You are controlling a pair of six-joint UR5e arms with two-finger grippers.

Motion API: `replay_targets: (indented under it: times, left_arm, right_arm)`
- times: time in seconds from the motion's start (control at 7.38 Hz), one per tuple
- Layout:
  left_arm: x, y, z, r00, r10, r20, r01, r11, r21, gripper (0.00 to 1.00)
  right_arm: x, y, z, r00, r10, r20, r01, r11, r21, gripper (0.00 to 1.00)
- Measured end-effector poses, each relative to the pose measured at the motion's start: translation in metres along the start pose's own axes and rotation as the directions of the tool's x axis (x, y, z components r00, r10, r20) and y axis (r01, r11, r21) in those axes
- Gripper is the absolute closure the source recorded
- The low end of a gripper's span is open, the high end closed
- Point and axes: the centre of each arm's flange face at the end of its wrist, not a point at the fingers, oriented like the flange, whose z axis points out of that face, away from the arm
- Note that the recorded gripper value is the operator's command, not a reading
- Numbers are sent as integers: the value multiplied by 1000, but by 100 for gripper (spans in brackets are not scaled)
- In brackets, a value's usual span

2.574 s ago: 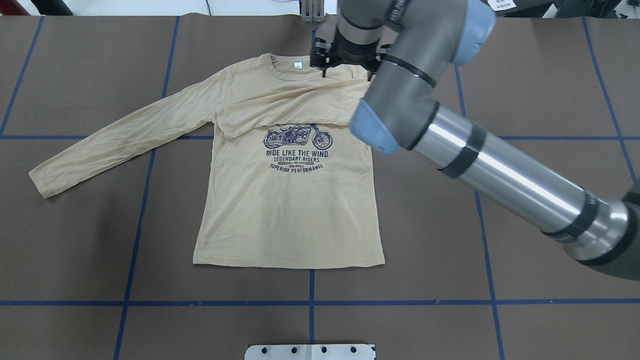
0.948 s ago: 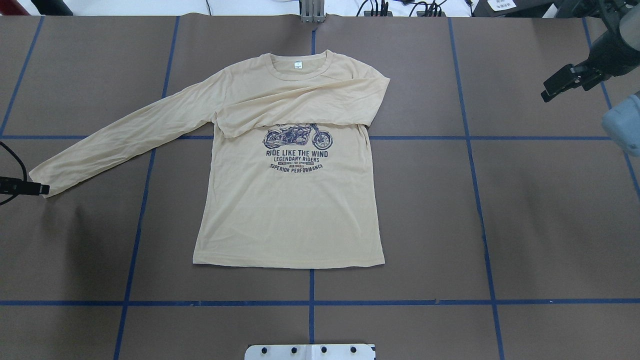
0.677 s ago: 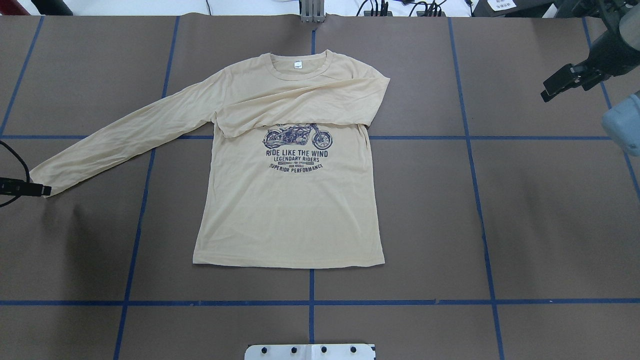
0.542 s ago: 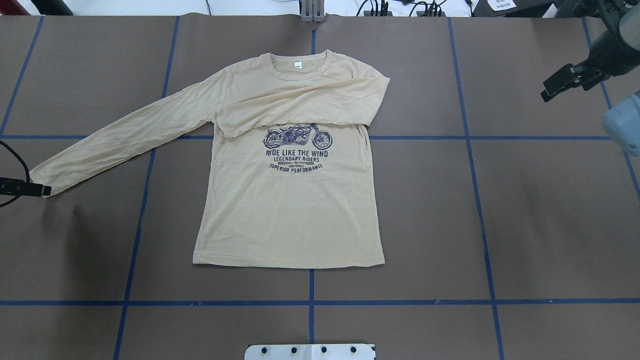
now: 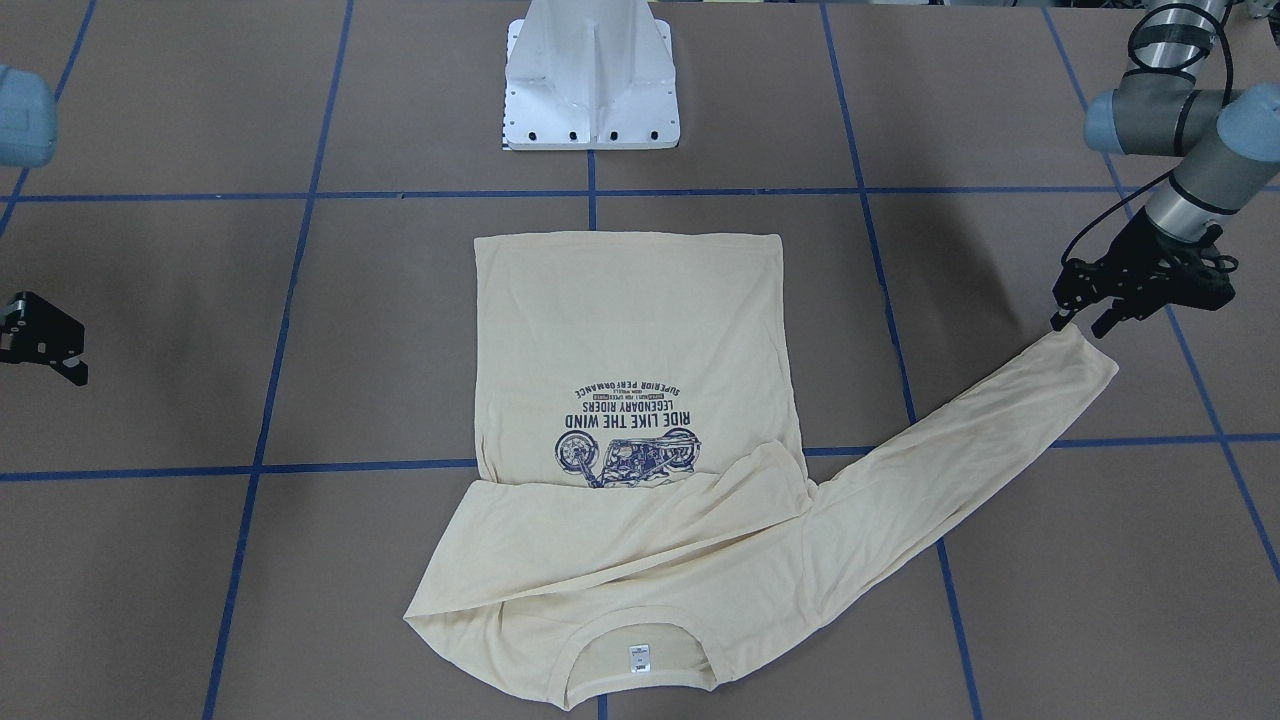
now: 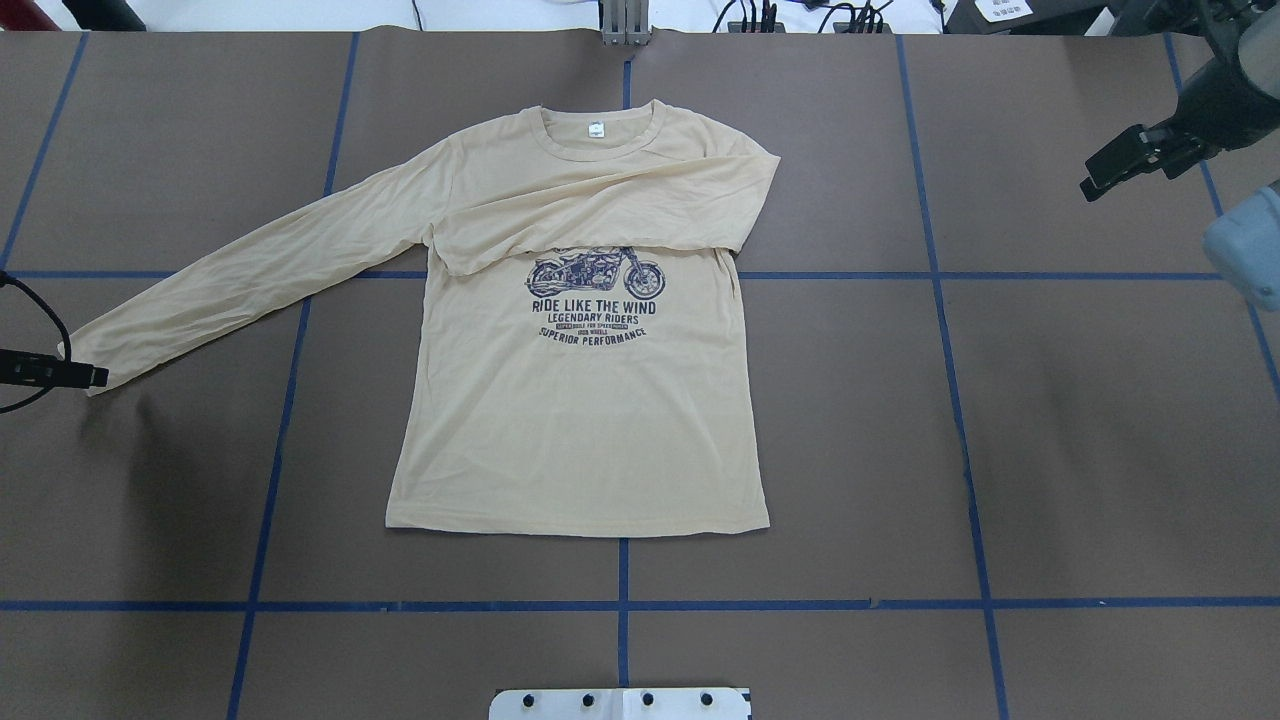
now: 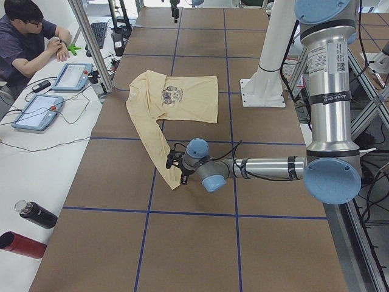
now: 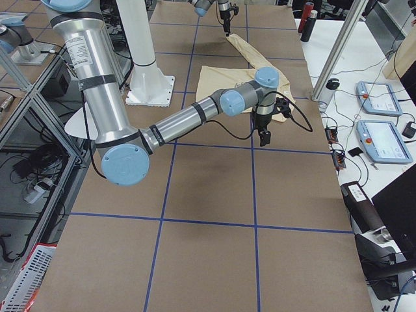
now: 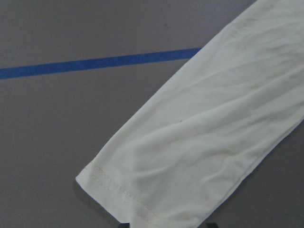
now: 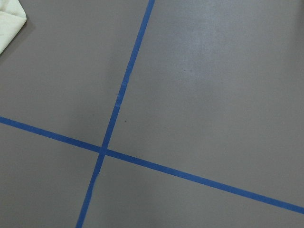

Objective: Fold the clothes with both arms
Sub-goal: 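Lower the left gripper onto the other sleeve cuff and grasp it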

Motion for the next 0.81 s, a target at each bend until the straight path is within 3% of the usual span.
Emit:
replay_targets:
  times: [0.81]
  left_arm:
    - [4, -2, 8, 1000, 9, 2, -9, 1000, -4, 45]
  right_arm:
    - [-2, -1, -2, 1000, -1, 2, 1, 1000, 4, 1]
